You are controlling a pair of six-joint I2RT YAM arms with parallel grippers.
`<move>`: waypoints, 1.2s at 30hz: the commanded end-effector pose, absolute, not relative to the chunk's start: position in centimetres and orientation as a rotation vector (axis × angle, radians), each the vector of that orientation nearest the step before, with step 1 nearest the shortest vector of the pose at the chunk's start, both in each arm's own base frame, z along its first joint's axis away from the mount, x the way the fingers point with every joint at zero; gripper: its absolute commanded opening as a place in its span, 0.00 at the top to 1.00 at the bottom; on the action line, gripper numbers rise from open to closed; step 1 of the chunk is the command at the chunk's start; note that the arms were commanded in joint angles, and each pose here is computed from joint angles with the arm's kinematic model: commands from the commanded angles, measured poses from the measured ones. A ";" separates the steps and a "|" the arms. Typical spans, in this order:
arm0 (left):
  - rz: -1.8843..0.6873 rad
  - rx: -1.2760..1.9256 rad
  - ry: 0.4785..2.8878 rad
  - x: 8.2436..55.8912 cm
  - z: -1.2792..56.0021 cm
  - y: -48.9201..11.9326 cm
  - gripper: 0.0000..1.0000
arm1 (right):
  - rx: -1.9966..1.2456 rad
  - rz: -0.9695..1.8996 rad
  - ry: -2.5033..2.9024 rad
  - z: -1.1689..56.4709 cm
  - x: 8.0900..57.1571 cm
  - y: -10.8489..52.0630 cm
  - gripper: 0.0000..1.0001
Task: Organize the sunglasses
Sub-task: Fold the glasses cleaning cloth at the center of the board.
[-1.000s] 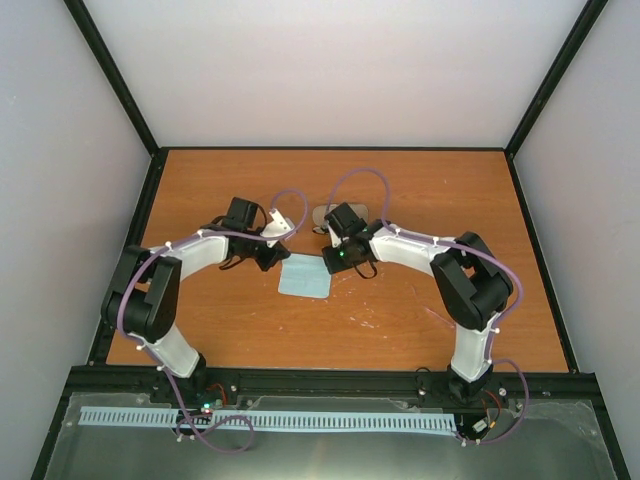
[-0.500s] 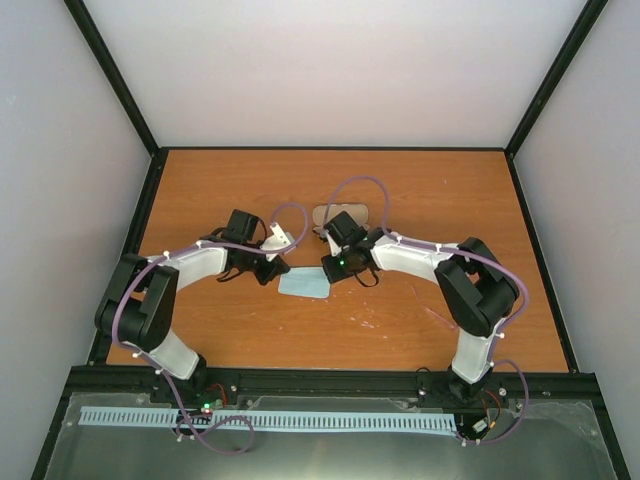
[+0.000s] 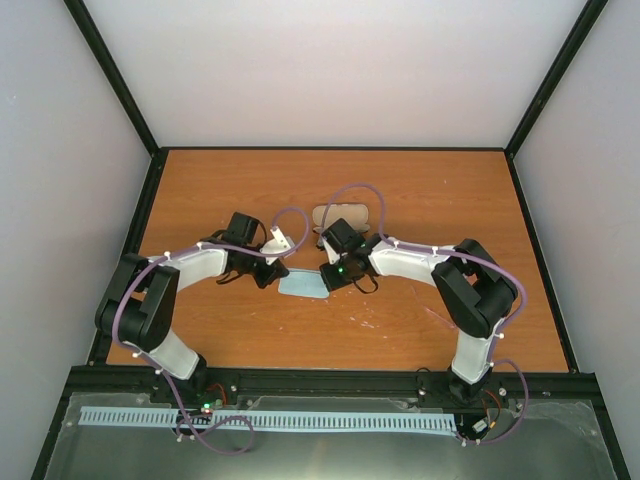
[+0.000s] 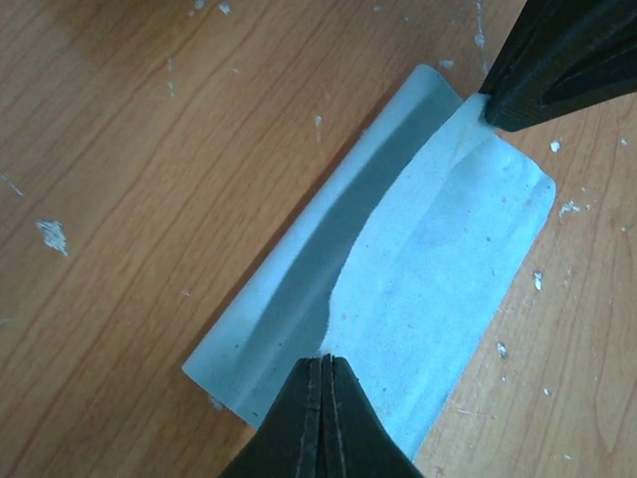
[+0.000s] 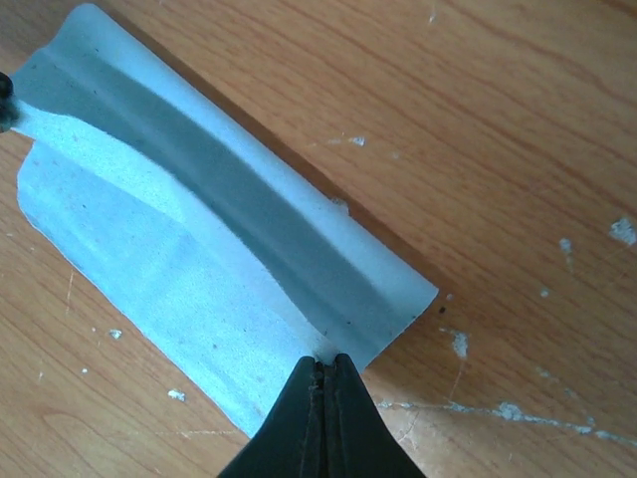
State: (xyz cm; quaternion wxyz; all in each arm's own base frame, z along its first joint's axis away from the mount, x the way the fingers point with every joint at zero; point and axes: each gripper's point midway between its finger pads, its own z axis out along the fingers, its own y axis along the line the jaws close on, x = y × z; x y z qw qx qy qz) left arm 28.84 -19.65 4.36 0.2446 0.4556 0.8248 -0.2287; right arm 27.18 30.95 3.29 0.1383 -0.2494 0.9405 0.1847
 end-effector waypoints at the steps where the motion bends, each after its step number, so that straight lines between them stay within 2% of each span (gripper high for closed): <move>1: -0.633 1.295 2.246 27.6 3.9 -19.7 0.99 | -0.751 0.548 2.733 2.6 26.3 31.0 0.97; 11: -0.640 1.318 2.265 26.2 2.8 -19.3 0.86 | -0.791 0.601 2.743 2.2 25.0 31.3 0.97; 18: -0.623 1.328 2.247 26.0 3.5 -19.1 0.84 | -0.828 0.688 2.735 2.7 23.6 31.3 0.93; 21: -0.620 1.316 2.242 26.0 3.9 -19.0 0.74 | -0.830 0.712 2.727 3.2 22.9 31.0 0.88; 24: -0.646 1.295 2.216 25.7 5.2 -19.3 0.51 | -0.831 0.742 2.702 4.0 22.3 30.7 0.78; 25: -0.659 1.284 2.203 25.6 5.7 -19.5 0.49 | -0.830 0.755 2.680 4.8 22.3 30.7 0.73; 26: -0.665 1.269 2.186 25.6 6.3 -19.6 0.48 | -0.826 0.757 2.669 5.2 22.2 30.5 0.68; 30: -0.666 1.197 2.164 26.6 7.7 -19.9 0.51 | -0.764 0.654 2.641 6.5 23.1 29.2 0.64; 36: -0.681 1.182 2.234 28.2 5.5 -19.9 0.60 | -0.556 0.498 2.680 5.4 26.6 27.2 0.67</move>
